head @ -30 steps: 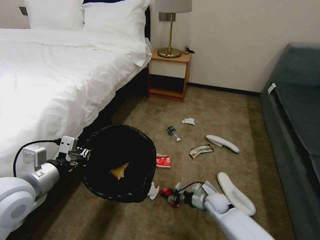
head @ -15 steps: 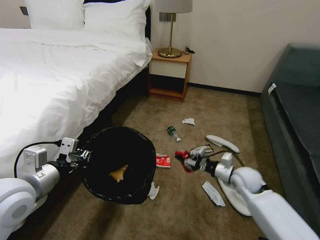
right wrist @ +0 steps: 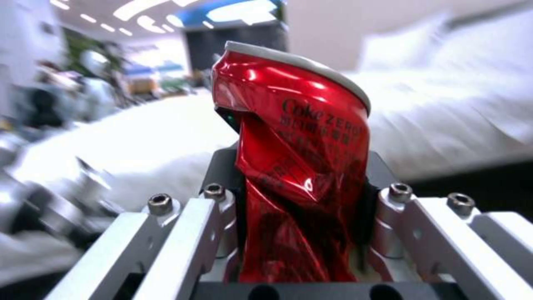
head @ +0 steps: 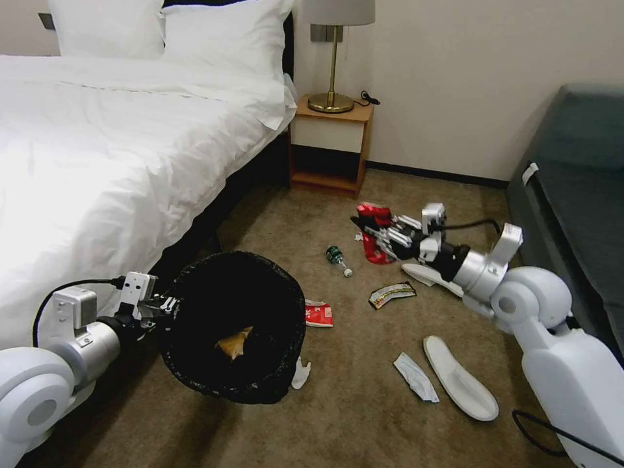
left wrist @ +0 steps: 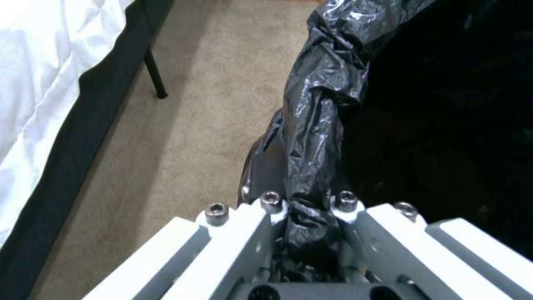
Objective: Pick up the trash bin, then pick up the garbage on the floor and place it into the trash bin.
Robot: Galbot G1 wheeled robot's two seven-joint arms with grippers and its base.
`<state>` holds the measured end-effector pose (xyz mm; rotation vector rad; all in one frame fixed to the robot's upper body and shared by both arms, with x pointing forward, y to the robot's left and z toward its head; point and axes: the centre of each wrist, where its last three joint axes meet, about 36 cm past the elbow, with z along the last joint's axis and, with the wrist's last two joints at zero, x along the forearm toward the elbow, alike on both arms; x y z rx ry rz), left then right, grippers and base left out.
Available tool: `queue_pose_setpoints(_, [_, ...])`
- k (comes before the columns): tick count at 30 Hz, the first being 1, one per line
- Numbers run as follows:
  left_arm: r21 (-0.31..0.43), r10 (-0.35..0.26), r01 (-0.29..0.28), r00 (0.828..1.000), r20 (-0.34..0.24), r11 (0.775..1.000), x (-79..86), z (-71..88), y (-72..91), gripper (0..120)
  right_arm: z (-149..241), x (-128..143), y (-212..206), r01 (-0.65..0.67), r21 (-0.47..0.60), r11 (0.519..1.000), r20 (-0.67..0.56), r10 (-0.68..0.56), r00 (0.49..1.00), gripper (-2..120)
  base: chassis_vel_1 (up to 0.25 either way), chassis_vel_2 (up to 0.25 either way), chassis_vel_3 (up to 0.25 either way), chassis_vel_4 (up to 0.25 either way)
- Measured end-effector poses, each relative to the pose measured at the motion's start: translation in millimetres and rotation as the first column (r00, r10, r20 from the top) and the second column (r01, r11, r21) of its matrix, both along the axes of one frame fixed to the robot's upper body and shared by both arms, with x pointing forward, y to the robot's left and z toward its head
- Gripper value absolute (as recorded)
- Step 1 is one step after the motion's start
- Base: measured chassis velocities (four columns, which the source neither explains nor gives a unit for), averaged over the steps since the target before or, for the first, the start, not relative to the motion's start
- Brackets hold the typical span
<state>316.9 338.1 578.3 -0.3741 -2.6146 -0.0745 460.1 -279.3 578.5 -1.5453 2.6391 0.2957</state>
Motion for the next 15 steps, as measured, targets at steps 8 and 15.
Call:
queue_pose_setpoints(8, [-0.010, -0.004, 0.004, 1.000, -0.015, 1.000, -1.0, -2.7, -2.7, 1, 23.3, -4.1, 70.5, -0.200, 0.072, 0.977, -0.020, 0.202, 0.979, 30, 0.000, 0.000, 0.000, 0.000])
queue_pose_setpoints(15, [-0.002, -0.010, 0.010, 1.000, -0.017, 1.000, -0.1, -1.3, -2.8, 1, 21.1, -13.0, 112.2, -0.335, 0.039, 0.941, -0.023, 0.336, 0.941, 30, 0.000, 0.000, 0.000, 0.000])
